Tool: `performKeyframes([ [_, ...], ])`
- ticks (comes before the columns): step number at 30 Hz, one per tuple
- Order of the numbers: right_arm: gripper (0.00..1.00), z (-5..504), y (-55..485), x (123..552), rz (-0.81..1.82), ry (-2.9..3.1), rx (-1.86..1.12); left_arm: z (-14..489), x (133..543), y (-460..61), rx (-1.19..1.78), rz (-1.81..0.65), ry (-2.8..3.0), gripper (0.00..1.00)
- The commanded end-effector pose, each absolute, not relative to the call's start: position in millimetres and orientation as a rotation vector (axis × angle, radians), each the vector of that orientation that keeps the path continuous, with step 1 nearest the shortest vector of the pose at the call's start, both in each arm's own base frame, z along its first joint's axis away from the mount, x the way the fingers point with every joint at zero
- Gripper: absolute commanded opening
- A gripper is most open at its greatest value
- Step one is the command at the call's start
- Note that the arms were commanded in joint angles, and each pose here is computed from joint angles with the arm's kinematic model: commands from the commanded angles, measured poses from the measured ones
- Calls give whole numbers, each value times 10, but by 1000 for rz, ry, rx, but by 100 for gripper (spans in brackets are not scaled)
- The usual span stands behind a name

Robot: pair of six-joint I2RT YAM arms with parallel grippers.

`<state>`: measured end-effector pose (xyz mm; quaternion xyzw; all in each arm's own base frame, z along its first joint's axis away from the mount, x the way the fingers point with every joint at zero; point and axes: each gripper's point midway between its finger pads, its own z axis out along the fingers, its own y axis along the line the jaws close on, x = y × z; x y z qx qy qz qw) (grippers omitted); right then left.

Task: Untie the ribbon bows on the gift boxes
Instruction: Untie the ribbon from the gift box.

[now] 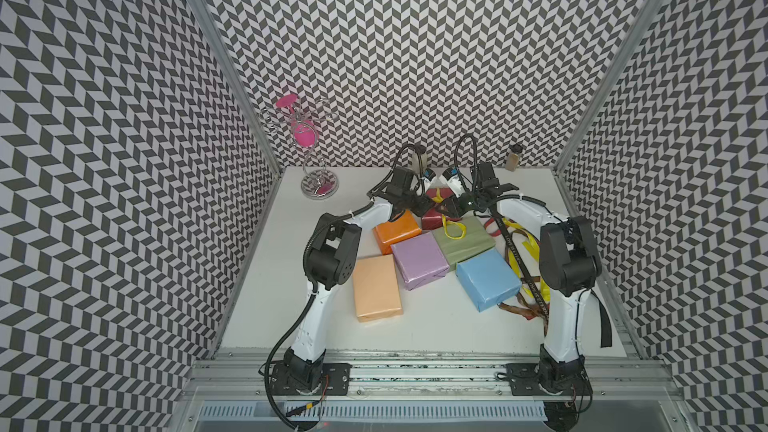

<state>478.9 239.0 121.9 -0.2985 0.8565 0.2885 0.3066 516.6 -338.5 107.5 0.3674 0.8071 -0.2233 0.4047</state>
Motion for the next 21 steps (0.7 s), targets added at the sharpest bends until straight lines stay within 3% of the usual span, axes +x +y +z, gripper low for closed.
performKeyframes([
  [1,41,1271,2380,4893,729,2247,-762,808,5077,-3253,918,-568,2141,45],
  [16,39,1162,2193,4974,573,2277,-683,789,5077,-3252,920,-568,2142,44],
  [21,16,1197,2252,5002,590,2259,-696,766,5074,-3248,921,-564,2146,45],
])
